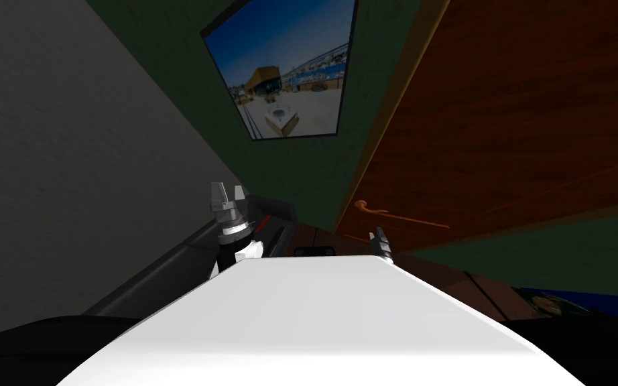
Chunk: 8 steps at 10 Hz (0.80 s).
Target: Pull the door open
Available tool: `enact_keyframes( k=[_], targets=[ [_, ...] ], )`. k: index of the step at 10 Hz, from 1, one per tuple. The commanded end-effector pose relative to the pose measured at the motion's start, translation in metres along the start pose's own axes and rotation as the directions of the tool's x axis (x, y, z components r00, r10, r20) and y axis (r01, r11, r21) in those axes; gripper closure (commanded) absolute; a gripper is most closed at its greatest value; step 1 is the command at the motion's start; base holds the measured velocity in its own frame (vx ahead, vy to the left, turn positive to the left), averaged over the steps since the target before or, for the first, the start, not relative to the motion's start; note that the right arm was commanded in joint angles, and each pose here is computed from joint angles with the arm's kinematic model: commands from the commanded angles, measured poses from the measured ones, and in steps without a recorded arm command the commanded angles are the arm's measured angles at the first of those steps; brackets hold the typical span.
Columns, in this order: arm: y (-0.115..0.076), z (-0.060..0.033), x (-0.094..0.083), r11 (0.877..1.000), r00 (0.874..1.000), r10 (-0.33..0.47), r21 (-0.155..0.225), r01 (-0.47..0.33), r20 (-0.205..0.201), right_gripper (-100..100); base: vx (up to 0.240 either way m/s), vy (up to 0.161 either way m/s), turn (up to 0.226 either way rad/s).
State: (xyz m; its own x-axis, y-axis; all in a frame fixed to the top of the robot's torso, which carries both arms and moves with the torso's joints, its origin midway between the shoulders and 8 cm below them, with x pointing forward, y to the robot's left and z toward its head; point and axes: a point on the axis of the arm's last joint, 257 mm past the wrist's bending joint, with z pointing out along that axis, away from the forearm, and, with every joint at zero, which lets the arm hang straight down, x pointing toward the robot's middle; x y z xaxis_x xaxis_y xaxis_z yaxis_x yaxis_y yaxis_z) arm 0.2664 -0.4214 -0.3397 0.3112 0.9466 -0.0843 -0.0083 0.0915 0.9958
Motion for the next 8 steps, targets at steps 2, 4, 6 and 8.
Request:
enact_keyframes(
  k=[2, 4, 6, 8],
  targets=[
    [-0.016, -0.0117, -0.018, 0.999, 1.000, -0.018, 0.039, 0.017, 0.026, -100, 0.160, -0.033, 0.100],
    [-0.017, -0.0014, -0.031, 0.999, 0.999, -0.018, 0.036, 0.017, 0.034, -100, 0.082, -0.018, 0.064],
    [-0.019, 0.0043, -0.041, 0.999, 0.999, -0.019, 0.039, 0.018, 0.045, -100, 0.146, -0.012, 0.092],
    [-0.021, 0.0135, -0.058, 0.999, 0.998, -0.021, 0.043, 0.018, 0.064, -100, 0.127, -0.021, 0.100]
  ],
)
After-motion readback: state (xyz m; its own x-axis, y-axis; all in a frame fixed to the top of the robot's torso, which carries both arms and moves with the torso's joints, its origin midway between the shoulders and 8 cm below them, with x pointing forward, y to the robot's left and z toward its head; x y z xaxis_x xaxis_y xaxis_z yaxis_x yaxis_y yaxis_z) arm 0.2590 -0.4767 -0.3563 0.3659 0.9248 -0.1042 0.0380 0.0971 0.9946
